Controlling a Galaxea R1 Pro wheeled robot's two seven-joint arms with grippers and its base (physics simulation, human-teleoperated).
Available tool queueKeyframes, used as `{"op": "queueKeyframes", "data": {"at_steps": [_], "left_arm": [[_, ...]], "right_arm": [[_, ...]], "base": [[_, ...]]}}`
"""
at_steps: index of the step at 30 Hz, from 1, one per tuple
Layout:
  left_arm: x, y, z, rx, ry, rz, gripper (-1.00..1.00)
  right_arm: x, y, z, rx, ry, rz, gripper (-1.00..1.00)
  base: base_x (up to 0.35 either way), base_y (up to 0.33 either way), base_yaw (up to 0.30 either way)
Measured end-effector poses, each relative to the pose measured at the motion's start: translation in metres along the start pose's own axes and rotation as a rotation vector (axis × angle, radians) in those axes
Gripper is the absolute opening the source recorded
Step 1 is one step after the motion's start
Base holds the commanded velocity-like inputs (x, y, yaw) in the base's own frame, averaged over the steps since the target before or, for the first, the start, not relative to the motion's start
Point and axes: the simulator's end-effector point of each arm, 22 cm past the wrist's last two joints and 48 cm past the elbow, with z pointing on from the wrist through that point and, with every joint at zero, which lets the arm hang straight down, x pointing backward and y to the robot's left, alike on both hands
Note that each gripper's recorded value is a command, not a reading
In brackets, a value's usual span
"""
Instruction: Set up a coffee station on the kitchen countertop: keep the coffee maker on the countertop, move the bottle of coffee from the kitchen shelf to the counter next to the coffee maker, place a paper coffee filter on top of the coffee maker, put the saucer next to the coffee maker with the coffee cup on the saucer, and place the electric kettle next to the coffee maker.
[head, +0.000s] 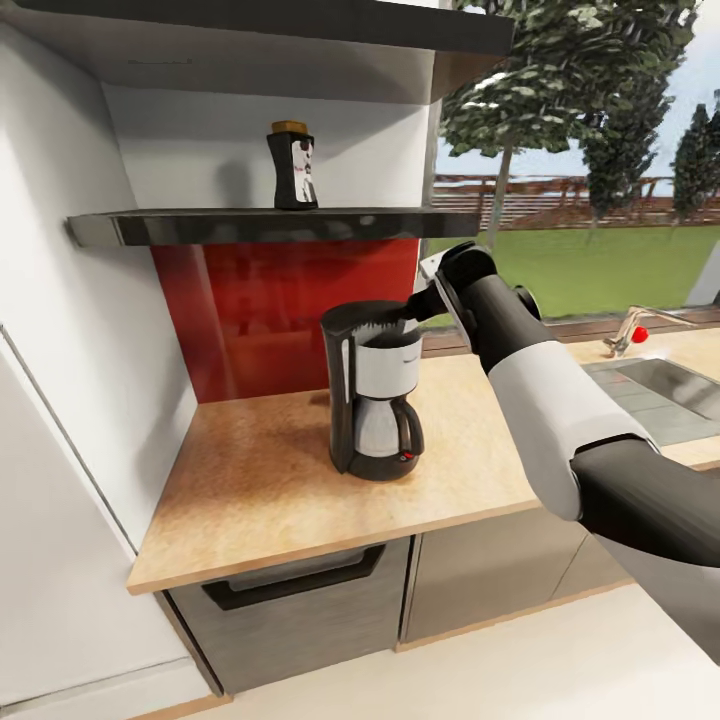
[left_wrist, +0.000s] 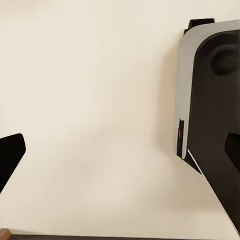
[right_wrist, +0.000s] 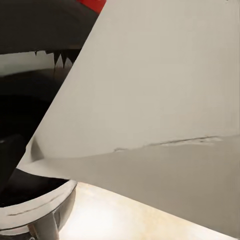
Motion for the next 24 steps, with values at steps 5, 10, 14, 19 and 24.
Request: {"op": "queueKeyframes", "data": {"at_steps": [5,10,14,19,24], "left_arm": [[0.000,0.000,0.000,0.000,0.000,0.000,1.00],[0.000,-0.001,0.000,0.001,0.000,0.000,1.00],[0.000,-0.001,0.000,0.002,0.000,0.000,1.00],[0.000,-0.001,0.000,0.002,0.000,0.000,1.00],[0.000,-0.001,0.000,0.002,-0.001,0.000,1.00]], "right_arm": [[-0.003,-0.001,-0.002,0.002,-0.007,0.000,-1.00],[-0.002,-0.001,-0.001,0.002,-0.006,0.002,-1.00],[-0.002,-0.002,-0.001,0.005,-0.005,0.002,-1.00],[0.001,-0.010,0.000,0.037,0.004,-0.016,-1.00],[0.003,-0.013,0.001,0.053,0.010,-0.028,-1.00]], "base": [[0.000,0.199,0.000],[0.000,0.028,0.000],[0.041,0.004,0.000],[0.083,0.000,0.000],[0.008,0.000,0.000]]}}
